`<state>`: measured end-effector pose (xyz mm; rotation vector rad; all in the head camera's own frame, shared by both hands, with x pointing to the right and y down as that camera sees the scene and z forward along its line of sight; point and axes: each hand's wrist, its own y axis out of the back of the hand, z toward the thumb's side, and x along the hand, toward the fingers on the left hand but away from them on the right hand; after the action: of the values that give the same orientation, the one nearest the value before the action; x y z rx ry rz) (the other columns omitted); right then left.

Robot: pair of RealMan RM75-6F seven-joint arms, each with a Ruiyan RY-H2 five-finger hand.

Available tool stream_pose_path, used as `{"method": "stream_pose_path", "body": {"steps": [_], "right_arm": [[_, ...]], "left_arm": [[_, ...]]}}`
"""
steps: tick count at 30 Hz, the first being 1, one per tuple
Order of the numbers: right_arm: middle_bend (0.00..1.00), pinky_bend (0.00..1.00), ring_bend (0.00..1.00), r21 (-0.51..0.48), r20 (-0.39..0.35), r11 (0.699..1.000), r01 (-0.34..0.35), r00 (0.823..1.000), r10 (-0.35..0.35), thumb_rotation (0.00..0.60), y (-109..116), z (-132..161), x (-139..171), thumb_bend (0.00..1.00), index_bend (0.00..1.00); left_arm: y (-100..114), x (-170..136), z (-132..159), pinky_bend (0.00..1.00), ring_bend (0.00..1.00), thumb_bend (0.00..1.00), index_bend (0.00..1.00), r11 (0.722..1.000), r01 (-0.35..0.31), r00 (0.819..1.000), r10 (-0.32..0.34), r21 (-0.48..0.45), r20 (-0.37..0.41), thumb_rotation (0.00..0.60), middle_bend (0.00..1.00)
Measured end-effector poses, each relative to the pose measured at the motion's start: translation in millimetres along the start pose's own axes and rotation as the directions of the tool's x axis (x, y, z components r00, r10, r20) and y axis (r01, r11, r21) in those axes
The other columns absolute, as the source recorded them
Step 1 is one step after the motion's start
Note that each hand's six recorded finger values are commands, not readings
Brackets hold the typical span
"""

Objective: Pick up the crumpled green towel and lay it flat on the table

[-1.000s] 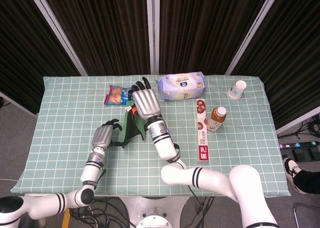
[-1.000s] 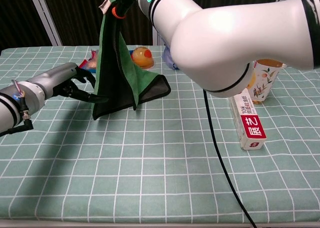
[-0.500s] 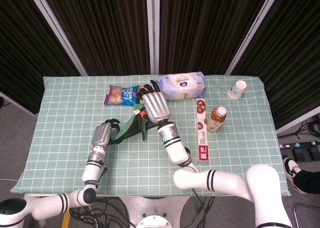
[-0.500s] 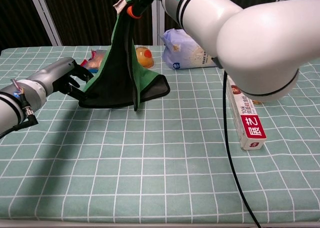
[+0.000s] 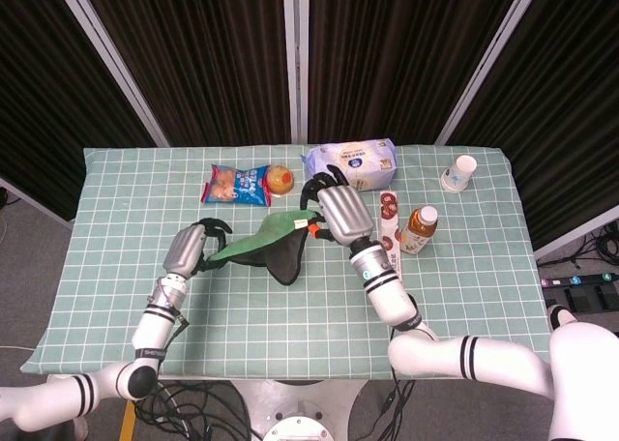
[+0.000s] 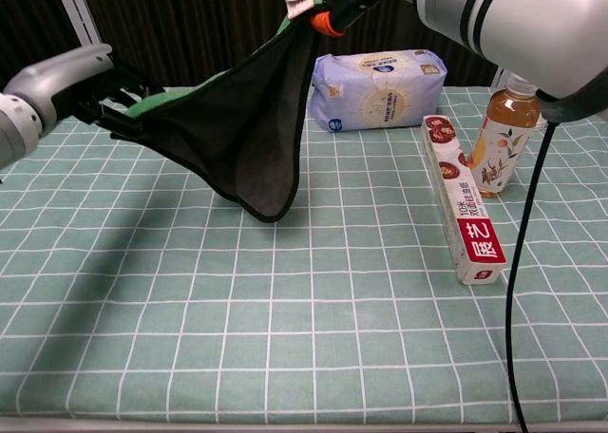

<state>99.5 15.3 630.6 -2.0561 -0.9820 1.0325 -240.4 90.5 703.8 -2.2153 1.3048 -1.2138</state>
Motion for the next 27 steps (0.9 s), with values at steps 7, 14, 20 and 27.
{"method": "stream_pose_path", "body": {"steps": [7,14,20,27], "right_arm": [[0.33,0.05,0.16,-0.022,0.012,0.999,-0.023,1.000,0.023,0.600,13.8,-16.3,-20.4,0.59,0.71],[0.32,0.00,0.13,-0.089,0.014,0.996,0.026,1.000,-0.025,0.600,41.9,-30.0,-50.6,0.59,0.69],[0.32,0.00,0.12,-0.109,-0.044,0.994,0.018,0.999,-0.023,0.600,47.2,-28.1,-56.9,0.59,0.69],[0.32,0.00,0.12,-0.048,-0.088,0.990,-0.131,0.988,0.127,0.600,4.7,-43.2,-39.3,0.59,0.69]], "left_arm": [[37.5,30.3,12.4,0.28,0.28,0.45,0.83,0.997,-0.080,0.997,0.079,0.022,0.019,0.600,0.48],[92.9,73.2,28.9,0.28,0.28,0.45,0.83,0.965,-0.261,0.965,0.260,0.034,0.032,0.600,0.48],[120.2,85.5,43.2,0.28,0.28,0.45,0.83,0.932,-0.360,0.932,0.356,0.052,0.071,0.600,0.48],[79.8,56.9,17.7,0.28,0.28,0.45,0.83,0.956,-0.245,0.969,0.233,0.163,0.086,0.600,0.48]]}}
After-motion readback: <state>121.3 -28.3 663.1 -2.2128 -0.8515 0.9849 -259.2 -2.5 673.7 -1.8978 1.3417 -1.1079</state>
